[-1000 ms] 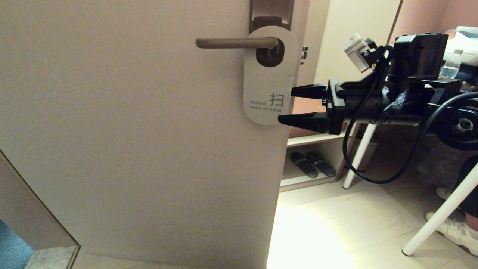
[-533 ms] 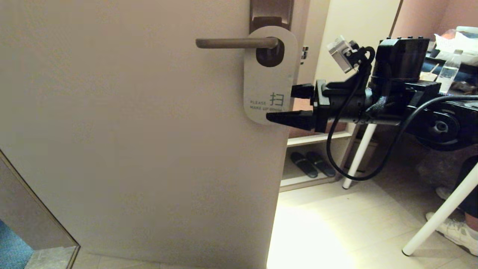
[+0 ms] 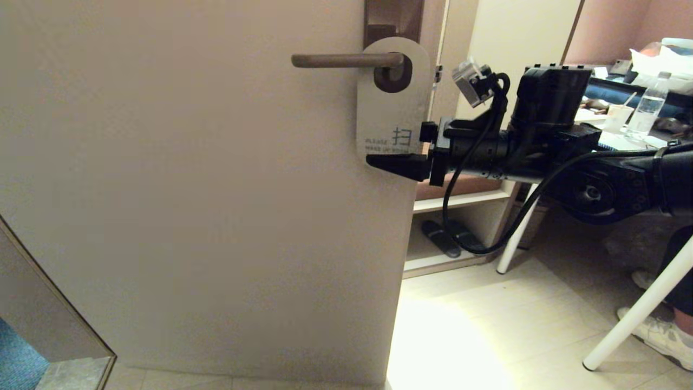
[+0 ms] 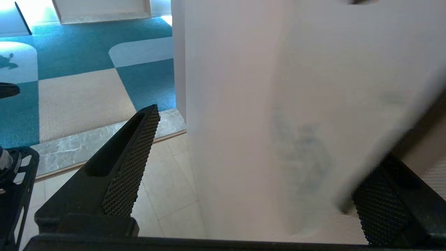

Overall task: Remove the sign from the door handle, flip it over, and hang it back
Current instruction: Take down the sign

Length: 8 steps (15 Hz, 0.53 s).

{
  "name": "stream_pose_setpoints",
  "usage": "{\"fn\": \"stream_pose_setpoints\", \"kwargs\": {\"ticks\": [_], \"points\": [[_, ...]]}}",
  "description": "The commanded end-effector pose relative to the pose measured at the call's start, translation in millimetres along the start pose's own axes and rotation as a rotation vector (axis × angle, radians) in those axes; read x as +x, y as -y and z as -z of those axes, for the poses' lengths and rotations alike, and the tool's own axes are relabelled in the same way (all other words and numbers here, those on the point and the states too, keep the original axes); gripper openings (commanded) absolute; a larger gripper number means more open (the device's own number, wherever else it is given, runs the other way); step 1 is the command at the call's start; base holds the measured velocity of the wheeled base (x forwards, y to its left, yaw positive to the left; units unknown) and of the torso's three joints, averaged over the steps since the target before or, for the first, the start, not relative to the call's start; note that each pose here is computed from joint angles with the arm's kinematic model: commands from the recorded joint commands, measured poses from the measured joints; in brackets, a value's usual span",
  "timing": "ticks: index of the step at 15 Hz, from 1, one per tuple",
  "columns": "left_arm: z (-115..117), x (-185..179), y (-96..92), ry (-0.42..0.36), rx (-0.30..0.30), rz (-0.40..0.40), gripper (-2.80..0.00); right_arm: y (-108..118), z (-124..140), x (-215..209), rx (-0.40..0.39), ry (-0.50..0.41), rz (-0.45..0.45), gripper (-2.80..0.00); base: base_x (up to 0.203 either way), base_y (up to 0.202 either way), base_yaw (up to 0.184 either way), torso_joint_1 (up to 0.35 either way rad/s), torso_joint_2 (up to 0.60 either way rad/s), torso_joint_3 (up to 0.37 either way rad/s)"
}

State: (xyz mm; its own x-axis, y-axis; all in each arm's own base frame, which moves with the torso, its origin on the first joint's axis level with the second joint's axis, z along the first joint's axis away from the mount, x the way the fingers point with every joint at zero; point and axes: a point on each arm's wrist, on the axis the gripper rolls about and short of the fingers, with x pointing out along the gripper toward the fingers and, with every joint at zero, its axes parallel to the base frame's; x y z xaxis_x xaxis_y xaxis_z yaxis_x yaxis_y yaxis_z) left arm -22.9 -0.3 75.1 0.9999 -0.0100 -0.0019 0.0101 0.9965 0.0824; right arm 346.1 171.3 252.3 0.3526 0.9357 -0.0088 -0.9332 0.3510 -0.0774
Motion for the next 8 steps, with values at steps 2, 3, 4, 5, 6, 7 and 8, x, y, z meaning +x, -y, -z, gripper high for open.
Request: {"fn": "stream_pose_setpoints", "kwargs": {"ticks": [2, 3, 4, 5, 6, 7, 8], "points": [[0.0, 0.1, 0.0, -0.001, 0.0, -0.001, -2.8, 2.1, 6.7, 3.2, 0.008, -0.01, -0.01, 0.0, 0.0, 0.0, 0.0, 0.0, 0.0, 0.0], [0.0, 0.1, 0.0, -0.001, 0.0, -0.001, -2.8, 2.2, 7.8, 3.5, 0.011, -0.012, -0.01, 0.0, 0.0, 0.0, 0.0, 0.0, 0.0, 0.0], [0.0, 0.1, 0.0, -0.001, 0.0, -0.001, -2.8, 2.5, 8.1, 3.8, 0.014, -0.012, -0.012, 0.0, 0.0, 0.0, 0.0, 0.0, 0.0, 0.0], [0.0, 0.1, 0.0, -0.001, 0.0, -0.001, -2.8, 3.5, 10.1, 4.9, 0.018, -0.015, -0.013, 0.0, 0.0, 0.0, 0.0, 0.0, 0.0, 0.0], [0.0, 0.1, 0.0, -0.001, 0.0, -0.001, -2.8, 3.7, 9.7, 5.1, 0.019, -0.014, -0.015, 0.0, 0.0, 0.0, 0.0, 0.0, 0.0, 0.0], [0.0, 0.1, 0.0, -0.001, 0.0, -0.001, -2.8, 4.2, 10.4, 5.1, 0.02, -0.015, -0.016, 0.0, 0.0, 0.0, 0.0, 0.0, 0.0, 0.0], [0.0, 0.1, 0.0, -0.001, 0.0, -0.001, -2.8, 4.7, 11.6, 5.5, 0.022, -0.017, -0.018, 0.0, 0.0, 0.0, 0.0, 0.0, 0.0, 0.0]]}}
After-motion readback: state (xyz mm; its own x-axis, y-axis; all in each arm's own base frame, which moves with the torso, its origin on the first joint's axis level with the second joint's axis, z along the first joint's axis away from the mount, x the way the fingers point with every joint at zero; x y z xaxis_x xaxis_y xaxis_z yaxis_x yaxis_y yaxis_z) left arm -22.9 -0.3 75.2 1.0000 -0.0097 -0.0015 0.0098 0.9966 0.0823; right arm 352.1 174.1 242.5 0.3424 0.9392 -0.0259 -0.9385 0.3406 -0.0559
